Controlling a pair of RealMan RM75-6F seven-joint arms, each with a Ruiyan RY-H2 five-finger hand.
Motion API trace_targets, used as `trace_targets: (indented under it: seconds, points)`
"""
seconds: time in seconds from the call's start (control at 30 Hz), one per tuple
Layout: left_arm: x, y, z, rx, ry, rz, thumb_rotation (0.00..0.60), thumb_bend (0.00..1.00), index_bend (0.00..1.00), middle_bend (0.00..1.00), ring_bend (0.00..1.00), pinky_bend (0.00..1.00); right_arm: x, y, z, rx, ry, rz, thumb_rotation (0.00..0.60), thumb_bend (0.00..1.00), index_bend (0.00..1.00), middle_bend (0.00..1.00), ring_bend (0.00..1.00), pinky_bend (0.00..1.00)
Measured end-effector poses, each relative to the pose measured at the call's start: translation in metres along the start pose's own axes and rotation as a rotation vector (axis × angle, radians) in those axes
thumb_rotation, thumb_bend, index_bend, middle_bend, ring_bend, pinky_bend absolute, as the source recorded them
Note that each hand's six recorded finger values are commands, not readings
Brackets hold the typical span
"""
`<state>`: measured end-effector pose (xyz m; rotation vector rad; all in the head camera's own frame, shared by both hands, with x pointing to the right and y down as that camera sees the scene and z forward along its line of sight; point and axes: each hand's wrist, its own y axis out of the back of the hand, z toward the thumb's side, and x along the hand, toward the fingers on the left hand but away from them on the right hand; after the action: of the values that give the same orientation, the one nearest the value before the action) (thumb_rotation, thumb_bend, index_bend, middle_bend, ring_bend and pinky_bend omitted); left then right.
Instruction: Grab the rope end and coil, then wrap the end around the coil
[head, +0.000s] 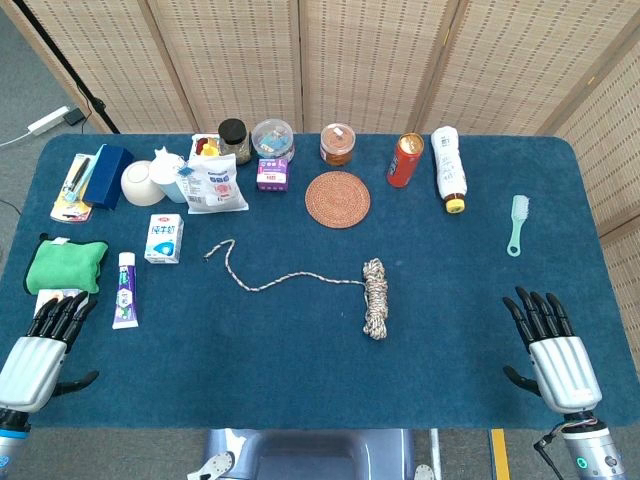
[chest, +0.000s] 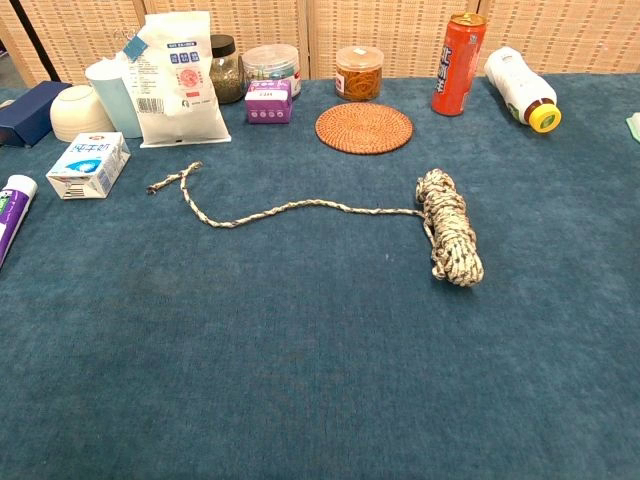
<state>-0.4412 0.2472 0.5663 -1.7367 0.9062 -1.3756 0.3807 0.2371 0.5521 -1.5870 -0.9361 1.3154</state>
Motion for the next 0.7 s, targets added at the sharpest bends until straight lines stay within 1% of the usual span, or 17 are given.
trace_targets:
  seconds: [0.13, 0.3, 0.57, 0.7]
  points:
    - [0.0, -0.001, -0.001, -0.001, 0.004, -0.003, 0.6, 0.02, 0.0, 0.0, 0.0, 0.0, -0.001, 0.002, -0.004, 0.0, -0.049, -0.03, 0.6, 0.0, 0.0, 0.0, 0.0, 0.0]
    - [-0.001, 0.0, -0.003, -0.003, 0.011, 0.0, 0.6, 0.02, 0.0, 0.0, 0.0, 0.0, -0.001, 0.003, -0.01, -0.025, -0.137, -0.068, 0.6, 0.0, 0.0, 0.0, 0.0, 0.0]
    - [0.007, -0.002, -0.005, -0.018, 0.019, -0.008, 0.6, 0.02, 0.0, 0.0, 0.0, 0.0, -0.005, 0.004, -0.015, -0.035, -0.188, -0.07, 0.6, 0.0, 0.0, 0.0, 0.0, 0.0]
    - [0.016, -0.002, -0.004, -0.004, 0.015, -0.008, 0.6, 0.02, 0.0, 0.0, 0.0, 0.0, -0.008, 0.002, -0.019, -0.046, -0.212, -0.063, 0.6, 0.0, 0.0, 0.0, 0.0, 0.0]
